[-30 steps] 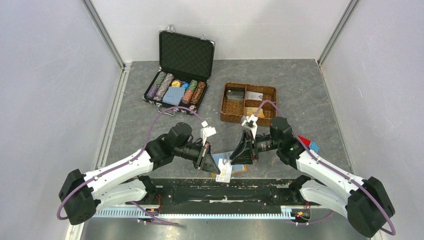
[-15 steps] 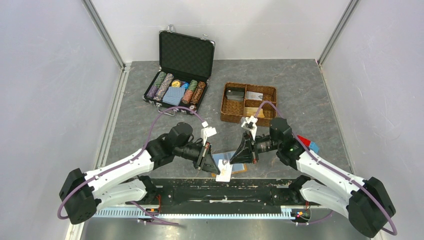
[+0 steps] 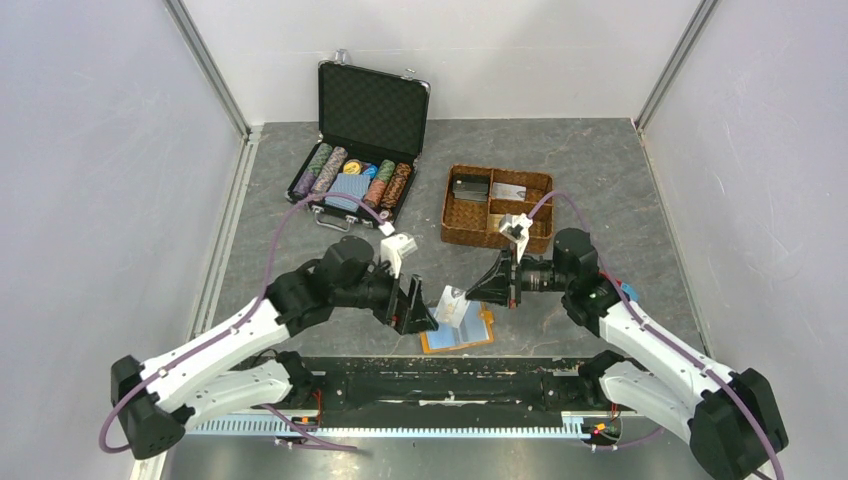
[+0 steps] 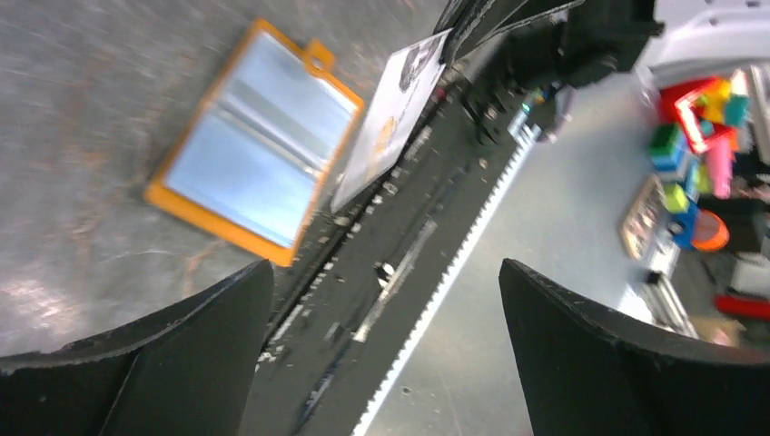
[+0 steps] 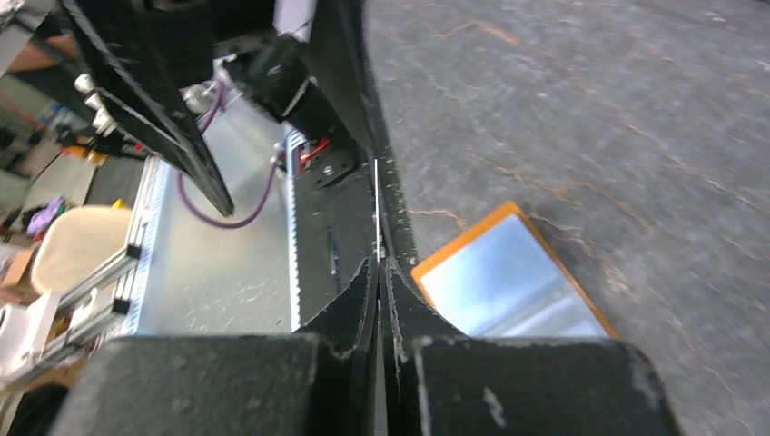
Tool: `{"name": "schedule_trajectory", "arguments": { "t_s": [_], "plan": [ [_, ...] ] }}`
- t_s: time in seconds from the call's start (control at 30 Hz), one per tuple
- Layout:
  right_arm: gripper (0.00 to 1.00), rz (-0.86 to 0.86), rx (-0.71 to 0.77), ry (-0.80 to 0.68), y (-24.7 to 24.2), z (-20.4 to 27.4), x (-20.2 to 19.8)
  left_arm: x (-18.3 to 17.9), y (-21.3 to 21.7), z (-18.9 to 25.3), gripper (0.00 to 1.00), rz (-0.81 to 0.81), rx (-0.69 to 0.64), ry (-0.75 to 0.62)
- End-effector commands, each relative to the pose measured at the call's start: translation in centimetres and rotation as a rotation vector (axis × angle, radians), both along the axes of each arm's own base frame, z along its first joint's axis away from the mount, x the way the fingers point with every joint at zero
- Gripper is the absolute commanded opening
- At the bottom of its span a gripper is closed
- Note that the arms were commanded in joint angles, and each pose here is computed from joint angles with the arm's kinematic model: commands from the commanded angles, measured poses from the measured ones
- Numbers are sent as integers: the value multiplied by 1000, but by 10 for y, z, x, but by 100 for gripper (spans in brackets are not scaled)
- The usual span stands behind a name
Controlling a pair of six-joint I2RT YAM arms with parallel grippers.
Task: Take the credit cards out of the card holder
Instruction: Place the credit card in the storage box.
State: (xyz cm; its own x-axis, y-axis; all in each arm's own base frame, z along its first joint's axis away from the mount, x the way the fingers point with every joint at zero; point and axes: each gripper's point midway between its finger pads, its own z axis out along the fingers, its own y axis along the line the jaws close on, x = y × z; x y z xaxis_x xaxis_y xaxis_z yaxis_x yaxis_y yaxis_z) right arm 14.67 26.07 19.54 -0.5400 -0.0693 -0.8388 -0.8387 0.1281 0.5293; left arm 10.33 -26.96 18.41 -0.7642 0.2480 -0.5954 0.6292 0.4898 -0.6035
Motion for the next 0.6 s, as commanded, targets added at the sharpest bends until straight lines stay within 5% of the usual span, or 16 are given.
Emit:
{"name": "schedule_trajectory", "arguments": {
  "t_s": [0.0, 0.27, 0.57],
  "plan": [
    [0, -137, -37, -40, -11, 11, 34, 40, 39, 17, 100, 212, 108, -242],
    [0, -552, -45, -8, -56, 22, 120, 55, 77, 37, 100, 395, 123, -366],
    [0, -1028, 119, 61, -132, 38, 207, 54, 89, 33, 100, 429, 137, -380]
  ]
}}
